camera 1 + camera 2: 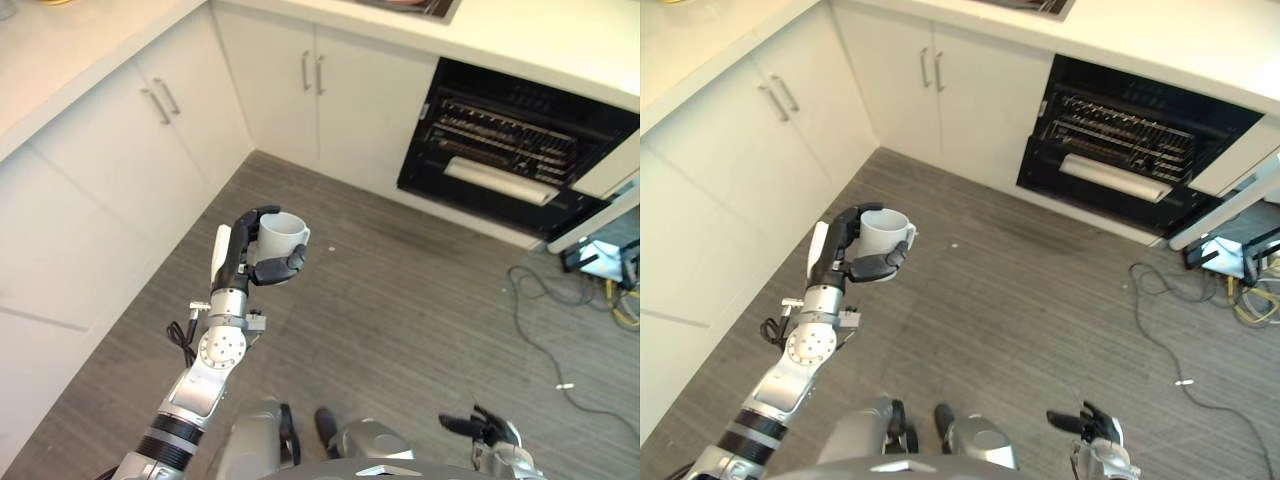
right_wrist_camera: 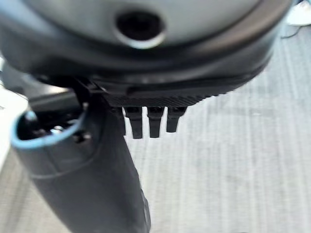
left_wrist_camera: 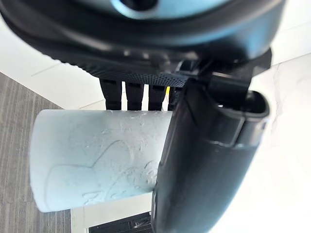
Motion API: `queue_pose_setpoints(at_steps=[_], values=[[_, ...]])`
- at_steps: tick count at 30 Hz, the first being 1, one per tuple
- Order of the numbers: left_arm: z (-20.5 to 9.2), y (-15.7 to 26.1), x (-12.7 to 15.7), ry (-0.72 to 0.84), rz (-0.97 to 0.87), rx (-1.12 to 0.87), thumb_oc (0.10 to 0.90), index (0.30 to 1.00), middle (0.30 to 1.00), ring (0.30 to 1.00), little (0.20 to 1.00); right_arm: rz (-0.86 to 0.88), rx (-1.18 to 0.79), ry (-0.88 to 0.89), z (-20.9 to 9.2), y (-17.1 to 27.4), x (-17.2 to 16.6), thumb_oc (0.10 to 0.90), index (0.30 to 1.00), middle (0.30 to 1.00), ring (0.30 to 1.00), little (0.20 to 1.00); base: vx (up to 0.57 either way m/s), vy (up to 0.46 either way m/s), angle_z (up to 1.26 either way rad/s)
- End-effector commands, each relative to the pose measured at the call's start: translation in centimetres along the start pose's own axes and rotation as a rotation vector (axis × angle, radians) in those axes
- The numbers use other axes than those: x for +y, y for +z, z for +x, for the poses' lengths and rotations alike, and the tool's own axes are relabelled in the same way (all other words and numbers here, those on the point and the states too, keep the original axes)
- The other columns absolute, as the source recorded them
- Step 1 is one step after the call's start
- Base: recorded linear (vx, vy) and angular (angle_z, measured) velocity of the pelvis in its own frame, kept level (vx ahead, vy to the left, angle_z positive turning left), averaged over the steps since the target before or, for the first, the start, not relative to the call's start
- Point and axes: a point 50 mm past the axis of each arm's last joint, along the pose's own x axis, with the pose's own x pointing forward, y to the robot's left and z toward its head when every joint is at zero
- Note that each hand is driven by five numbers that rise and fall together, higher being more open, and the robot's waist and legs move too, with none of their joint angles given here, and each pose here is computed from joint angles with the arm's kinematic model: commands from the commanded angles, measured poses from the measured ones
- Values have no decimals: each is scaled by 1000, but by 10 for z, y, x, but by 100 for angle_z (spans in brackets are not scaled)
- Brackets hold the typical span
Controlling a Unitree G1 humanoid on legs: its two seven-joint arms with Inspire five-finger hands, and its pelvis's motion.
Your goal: Place the dishes in the dishwasher.
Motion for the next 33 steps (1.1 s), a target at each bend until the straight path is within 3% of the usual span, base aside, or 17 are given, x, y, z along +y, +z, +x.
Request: queue_pose_setpoints(at_steps=[1,8,12,16,17,19,25,33], values=[[24,66,11,92,-113,-335,400,300,300,300,300,-138,58,-50,-8,-28,-33,800,900,900,900,900,293,139,-96],[22,59,8,89,-98,-306,400,300,300,300,300,-236,50,-37,-6,-24,-24,800,900,900,900,900,408,231,-76],[33,80,-4,18,-84,-399,400,300,300,300,300,-182,92,-28,-9,-36,-15,800,900,900,900,900,216,300,-126],[35,85,-4,-5,-53,-427,400,300,300,300,300,-115,150,15,-13,-49,5,800,900,900,900,900,134,231,-74],[37,83,10,40,-24,-425,400,300,300,300,300,-172,85,84,-11,-32,34,800,900,900,900,900,-36,100,-79],[33,77,19,76,-6,-401,400,300,300,300,300,-185,60,111,-12,-31,42,800,900,900,900,900,-13,213,-209],[22,61,25,77,51,-347,400,300,300,300,300,-230,109,122,-16,-46,40,800,900,900,900,900,75,121,-116],[17,54,27,71,44,-301,400,300,300,300,300,-182,222,47,-21,-71,13,800,900,900,900,900,30,2,1]])
